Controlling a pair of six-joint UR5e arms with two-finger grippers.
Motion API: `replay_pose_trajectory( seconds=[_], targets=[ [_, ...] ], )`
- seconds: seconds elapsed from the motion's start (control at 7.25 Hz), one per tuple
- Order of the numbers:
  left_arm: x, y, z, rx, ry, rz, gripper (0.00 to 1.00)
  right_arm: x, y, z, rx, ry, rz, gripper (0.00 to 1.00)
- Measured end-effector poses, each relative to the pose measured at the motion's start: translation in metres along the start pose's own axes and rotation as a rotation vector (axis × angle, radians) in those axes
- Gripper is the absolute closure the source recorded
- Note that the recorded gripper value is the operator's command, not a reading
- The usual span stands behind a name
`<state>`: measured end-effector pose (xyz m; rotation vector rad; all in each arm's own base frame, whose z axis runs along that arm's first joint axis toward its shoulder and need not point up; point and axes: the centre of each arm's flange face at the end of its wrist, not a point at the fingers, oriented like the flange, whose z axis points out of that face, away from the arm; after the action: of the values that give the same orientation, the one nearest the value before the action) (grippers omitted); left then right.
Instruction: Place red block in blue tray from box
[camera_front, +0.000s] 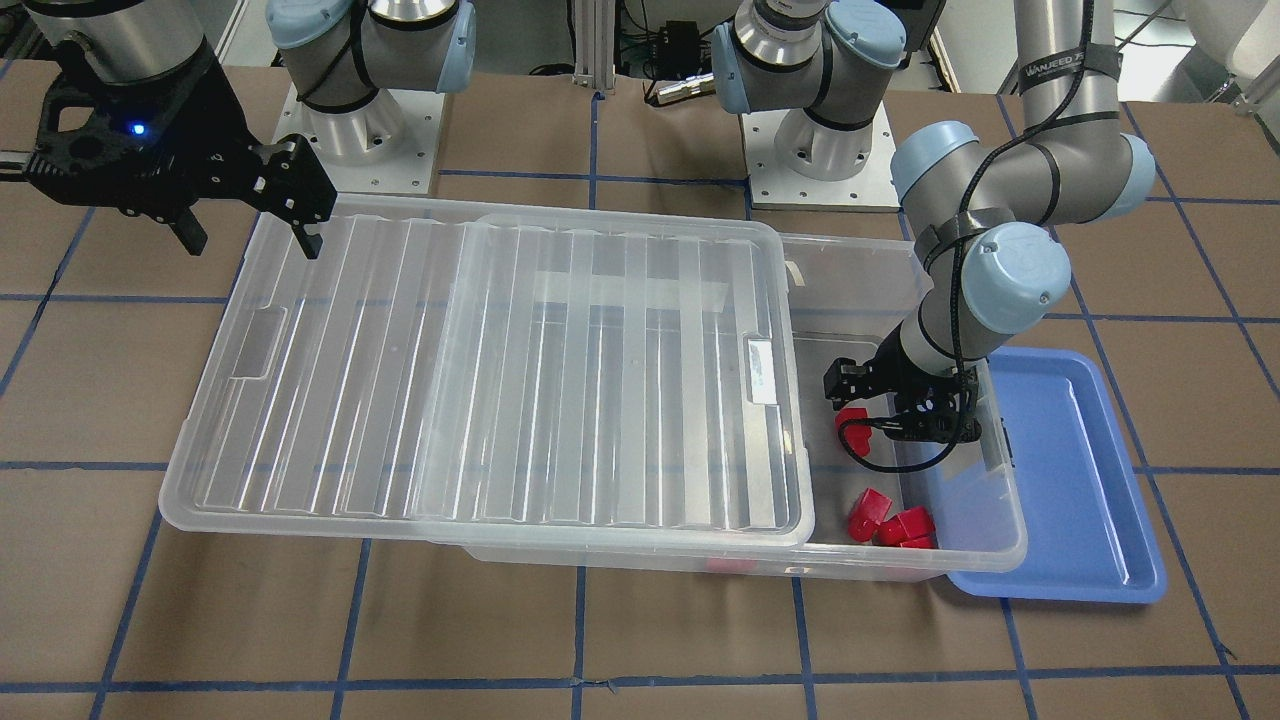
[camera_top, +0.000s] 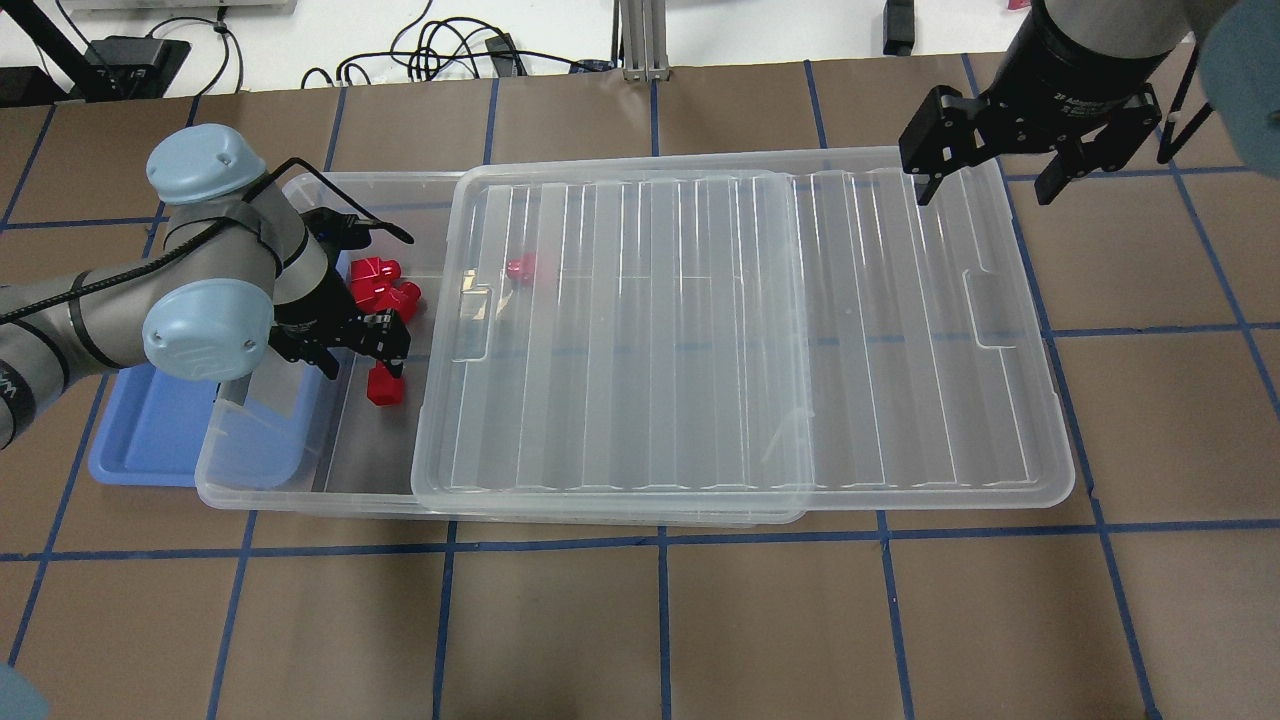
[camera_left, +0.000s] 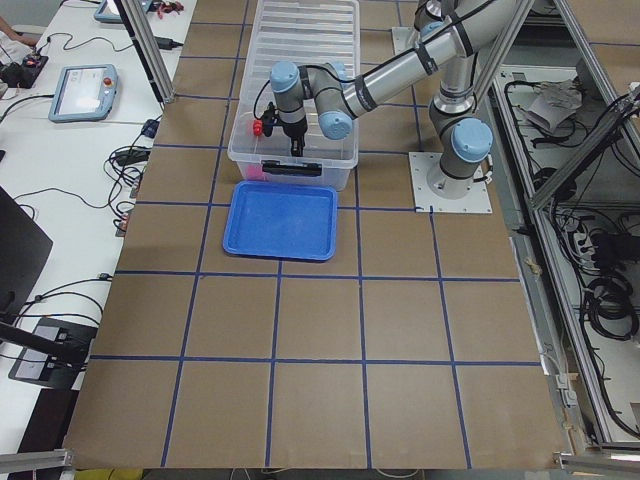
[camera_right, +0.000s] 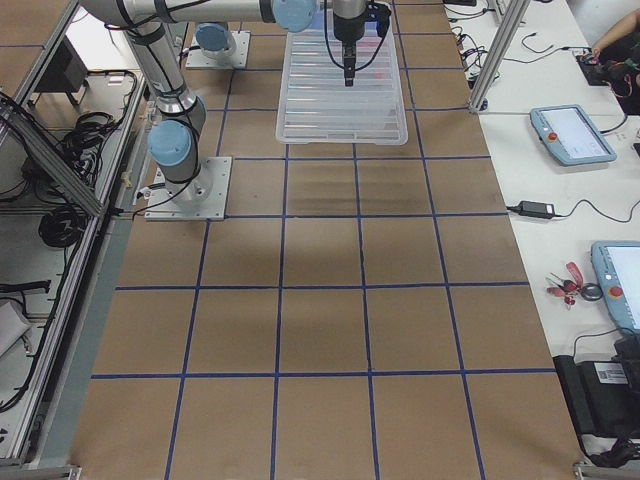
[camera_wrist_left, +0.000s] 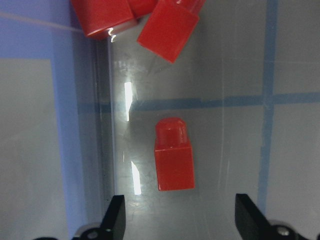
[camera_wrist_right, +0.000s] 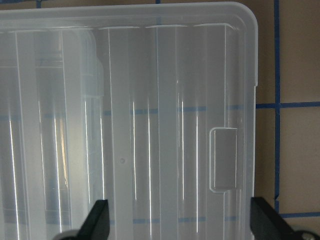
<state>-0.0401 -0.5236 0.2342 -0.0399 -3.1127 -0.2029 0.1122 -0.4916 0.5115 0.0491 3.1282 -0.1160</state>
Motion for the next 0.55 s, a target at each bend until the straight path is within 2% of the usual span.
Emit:
replay_pose_trajectory(
  seconds=[0.55],
  targets=[
    [-0.002,-0.007,0.025,-0.045,0.009,-0.001,0.20,-0.001,0.001,0.001,-0.005,-0.002,0.001,0.00]
  ],
)
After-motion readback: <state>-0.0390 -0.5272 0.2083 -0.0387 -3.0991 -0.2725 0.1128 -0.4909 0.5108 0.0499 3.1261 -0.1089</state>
